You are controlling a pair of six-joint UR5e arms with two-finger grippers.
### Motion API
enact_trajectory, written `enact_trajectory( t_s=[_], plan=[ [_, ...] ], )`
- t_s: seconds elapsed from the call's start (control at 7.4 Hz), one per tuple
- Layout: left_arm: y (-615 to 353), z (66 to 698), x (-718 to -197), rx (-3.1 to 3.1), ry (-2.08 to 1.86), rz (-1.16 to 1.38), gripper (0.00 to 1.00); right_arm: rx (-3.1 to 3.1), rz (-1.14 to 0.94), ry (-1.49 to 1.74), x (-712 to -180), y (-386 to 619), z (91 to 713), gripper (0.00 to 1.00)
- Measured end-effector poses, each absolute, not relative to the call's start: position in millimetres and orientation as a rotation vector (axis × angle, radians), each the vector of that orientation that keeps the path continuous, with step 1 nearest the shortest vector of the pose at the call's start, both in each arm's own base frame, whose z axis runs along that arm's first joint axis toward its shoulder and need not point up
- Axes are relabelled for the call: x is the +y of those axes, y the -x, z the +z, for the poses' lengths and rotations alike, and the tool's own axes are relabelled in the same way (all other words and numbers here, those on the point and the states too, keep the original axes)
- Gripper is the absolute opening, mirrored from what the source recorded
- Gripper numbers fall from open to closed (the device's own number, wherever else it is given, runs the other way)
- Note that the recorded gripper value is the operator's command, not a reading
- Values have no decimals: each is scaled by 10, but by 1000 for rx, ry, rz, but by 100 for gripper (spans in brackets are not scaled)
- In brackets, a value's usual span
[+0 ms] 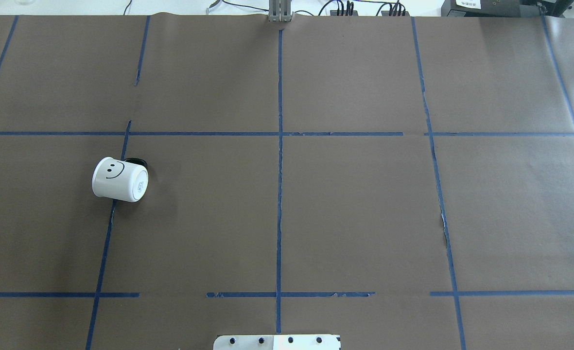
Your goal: Flip mug
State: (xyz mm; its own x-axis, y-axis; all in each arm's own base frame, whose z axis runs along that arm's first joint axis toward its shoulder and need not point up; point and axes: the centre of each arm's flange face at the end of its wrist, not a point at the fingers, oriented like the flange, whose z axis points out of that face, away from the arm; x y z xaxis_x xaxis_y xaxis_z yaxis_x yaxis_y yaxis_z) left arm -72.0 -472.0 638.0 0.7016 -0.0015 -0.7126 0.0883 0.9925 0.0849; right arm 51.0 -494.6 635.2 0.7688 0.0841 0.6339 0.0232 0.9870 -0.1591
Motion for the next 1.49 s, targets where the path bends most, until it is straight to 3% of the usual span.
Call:
enact_trajectory(
  t_s=[0.81, 1.49],
  plan=[
    [273, 5995, -4855, 894, -336, 115, 100, -694, 33, 161, -4946, -510, 6352, 100],
    [-1131, 5881, -4366, 1015, -375, -84, 100, -694, 33, 161, -4946, -510, 6352, 100]
  ],
)
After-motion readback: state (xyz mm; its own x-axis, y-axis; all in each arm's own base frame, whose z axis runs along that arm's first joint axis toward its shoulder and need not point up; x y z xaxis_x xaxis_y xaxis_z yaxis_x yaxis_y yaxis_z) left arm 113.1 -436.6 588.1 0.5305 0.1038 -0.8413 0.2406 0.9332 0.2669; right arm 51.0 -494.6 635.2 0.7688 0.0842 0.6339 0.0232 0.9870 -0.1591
